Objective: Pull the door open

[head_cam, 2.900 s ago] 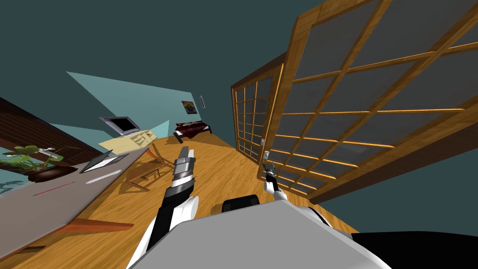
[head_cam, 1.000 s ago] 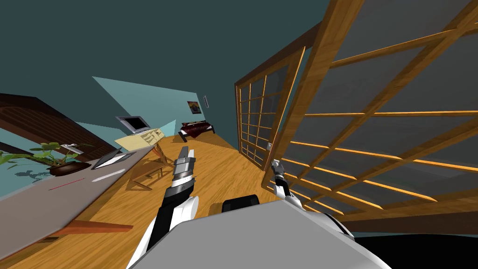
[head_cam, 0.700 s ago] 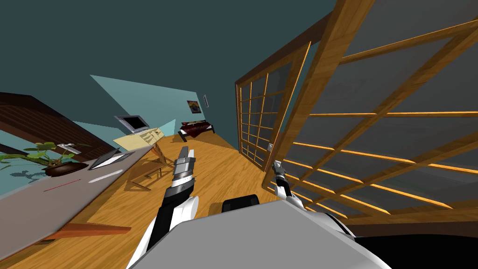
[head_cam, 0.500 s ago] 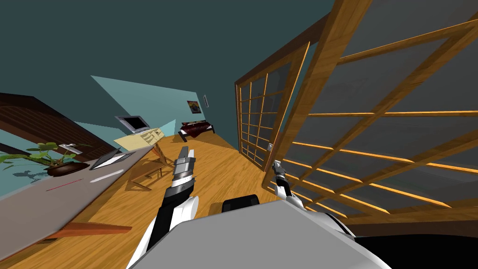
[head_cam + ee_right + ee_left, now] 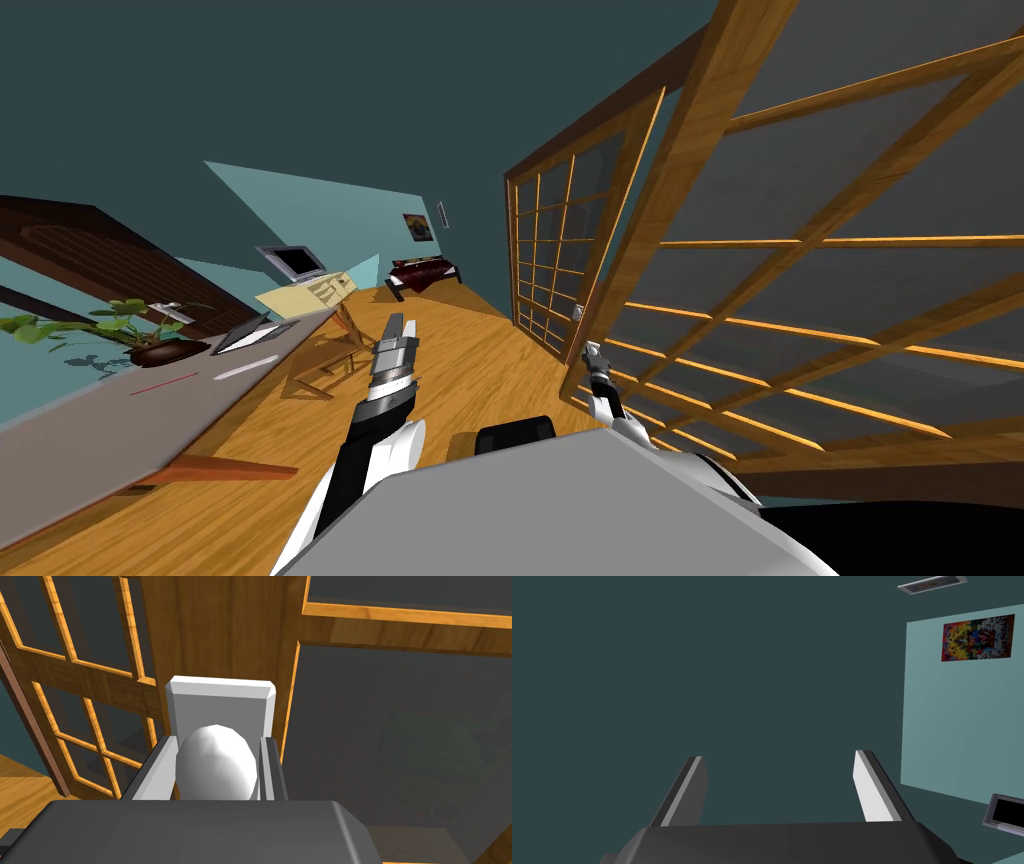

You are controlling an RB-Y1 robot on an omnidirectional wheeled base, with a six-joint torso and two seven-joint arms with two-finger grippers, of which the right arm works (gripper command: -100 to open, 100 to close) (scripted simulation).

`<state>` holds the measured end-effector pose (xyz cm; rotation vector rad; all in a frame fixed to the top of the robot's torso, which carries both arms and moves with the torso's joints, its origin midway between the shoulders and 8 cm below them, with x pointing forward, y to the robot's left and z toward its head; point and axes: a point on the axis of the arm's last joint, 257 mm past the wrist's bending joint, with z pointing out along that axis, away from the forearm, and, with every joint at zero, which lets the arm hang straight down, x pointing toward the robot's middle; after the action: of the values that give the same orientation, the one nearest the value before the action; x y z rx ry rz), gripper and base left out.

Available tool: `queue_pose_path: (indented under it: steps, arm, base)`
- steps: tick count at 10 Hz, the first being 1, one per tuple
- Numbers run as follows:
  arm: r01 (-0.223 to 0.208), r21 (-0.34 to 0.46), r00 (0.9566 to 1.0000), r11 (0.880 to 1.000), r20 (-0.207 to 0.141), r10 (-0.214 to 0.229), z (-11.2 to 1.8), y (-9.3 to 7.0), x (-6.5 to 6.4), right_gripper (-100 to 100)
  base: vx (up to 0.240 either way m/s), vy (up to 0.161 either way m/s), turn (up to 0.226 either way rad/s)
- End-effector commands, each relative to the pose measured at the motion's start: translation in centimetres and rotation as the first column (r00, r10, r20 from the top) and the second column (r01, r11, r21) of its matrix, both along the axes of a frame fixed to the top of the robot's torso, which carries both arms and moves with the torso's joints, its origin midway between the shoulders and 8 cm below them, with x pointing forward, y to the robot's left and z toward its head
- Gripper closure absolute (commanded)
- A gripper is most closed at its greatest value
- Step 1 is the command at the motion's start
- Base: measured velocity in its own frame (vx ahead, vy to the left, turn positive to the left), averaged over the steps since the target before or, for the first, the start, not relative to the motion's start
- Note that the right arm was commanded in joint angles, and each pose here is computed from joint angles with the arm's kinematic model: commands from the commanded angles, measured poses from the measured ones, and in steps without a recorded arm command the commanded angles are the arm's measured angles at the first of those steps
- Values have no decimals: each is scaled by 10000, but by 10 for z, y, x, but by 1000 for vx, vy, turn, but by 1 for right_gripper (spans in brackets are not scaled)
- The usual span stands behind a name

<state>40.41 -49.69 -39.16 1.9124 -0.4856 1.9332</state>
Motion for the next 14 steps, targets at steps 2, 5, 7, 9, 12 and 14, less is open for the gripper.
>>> queue_pose_path:
  steps: [2,5,7,9,12,14]
  arm:
    - [-391,123,9992,9992,-76,392,-6,16,4,100]
    - [-880,179,9961,9960,-58,881,-6,31,12,100]
    - [-1214,220,9926,9924,-48,1216,-6,42,16,100]
    - [-1214,220,9926,9924,-48,1216,-6,42,16,100]
    - [-1566,260,9875,9873,-117,1569,-9,51,17,100]
    - [-1856,248,9825,9823,-92,1859,-8,58,19,100]
  base:
    - [-215,0,58]
    - [-189,-2,50]
    - [-227,-4,56]
    - [-119,-4,15]
    - [-107,0,36]
    - [-229,-33,74]
